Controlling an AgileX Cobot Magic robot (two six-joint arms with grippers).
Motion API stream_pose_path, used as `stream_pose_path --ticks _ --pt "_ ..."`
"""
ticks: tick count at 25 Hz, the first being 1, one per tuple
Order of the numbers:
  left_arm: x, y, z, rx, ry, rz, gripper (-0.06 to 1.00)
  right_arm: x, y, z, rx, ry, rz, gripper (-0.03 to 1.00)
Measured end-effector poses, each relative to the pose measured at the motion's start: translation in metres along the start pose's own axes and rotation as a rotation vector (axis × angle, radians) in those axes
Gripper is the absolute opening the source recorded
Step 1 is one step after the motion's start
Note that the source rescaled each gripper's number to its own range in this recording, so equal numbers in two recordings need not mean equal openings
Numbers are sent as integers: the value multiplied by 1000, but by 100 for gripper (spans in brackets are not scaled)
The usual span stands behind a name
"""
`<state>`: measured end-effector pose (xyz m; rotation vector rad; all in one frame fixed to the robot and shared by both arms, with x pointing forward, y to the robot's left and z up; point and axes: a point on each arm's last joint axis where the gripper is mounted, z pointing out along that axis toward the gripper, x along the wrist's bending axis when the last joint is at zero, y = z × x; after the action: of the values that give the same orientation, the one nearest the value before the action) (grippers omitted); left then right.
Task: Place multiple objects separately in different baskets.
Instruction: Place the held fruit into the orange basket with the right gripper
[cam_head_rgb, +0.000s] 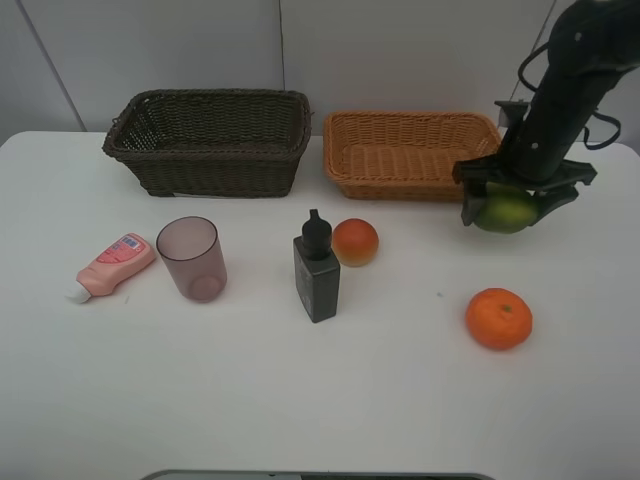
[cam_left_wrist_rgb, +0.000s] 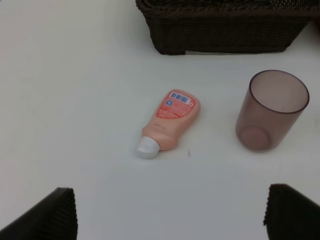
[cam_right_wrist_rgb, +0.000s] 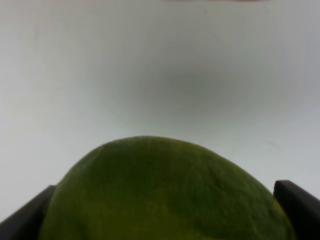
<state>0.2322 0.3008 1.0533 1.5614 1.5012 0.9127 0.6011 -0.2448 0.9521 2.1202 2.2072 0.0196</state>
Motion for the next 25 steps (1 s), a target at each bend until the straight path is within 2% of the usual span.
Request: stream_pose_path --ticks 8,16,25 --pt "0 0 0 0 0 0 97 30 43 -36 -127 4 -29 80" --pt "0 0 0 0 0 0 97 62 88 -38 -237 30 -71 80" --pt "0 0 0 0 0 0 97 69 110 -11 -295 18 -90 80"
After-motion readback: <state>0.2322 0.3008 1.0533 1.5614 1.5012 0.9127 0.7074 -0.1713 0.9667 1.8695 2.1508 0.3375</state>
